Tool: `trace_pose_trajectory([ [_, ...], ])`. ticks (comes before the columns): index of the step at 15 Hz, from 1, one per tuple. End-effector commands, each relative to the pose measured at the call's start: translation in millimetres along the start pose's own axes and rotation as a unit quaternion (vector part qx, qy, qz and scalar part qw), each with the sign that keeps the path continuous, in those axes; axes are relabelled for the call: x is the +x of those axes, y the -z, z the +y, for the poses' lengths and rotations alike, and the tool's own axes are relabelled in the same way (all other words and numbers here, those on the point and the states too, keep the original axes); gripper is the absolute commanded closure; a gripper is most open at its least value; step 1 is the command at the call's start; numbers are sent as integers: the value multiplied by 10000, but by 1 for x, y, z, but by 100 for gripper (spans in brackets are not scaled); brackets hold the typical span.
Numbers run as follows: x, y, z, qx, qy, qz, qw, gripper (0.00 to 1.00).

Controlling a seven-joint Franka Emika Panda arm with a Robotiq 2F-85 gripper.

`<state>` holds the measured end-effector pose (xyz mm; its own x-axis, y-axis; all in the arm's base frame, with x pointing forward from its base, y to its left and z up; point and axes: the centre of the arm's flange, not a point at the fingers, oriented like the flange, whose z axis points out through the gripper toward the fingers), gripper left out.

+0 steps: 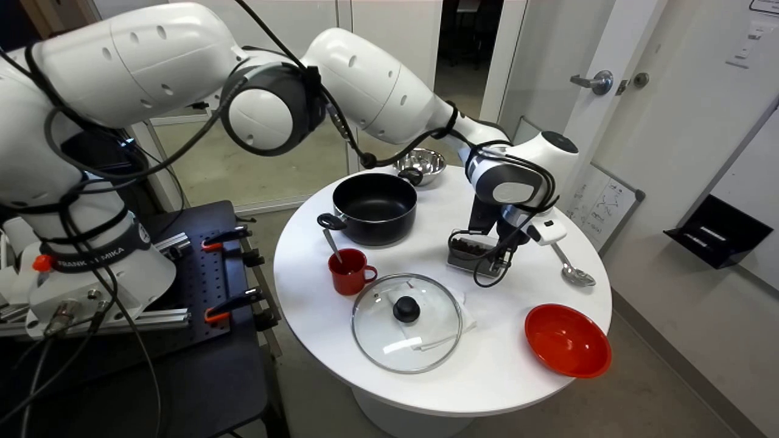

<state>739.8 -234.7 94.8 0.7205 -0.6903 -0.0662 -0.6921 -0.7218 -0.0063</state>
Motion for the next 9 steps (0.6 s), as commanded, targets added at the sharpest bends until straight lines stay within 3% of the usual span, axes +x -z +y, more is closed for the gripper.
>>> trace_pose_trajectory([
  [1, 18, 9, -10, 95, -120, -31, 9999, 99],
  [9, -1, 46, -26, -335, -500, 737, 9955, 99],
])
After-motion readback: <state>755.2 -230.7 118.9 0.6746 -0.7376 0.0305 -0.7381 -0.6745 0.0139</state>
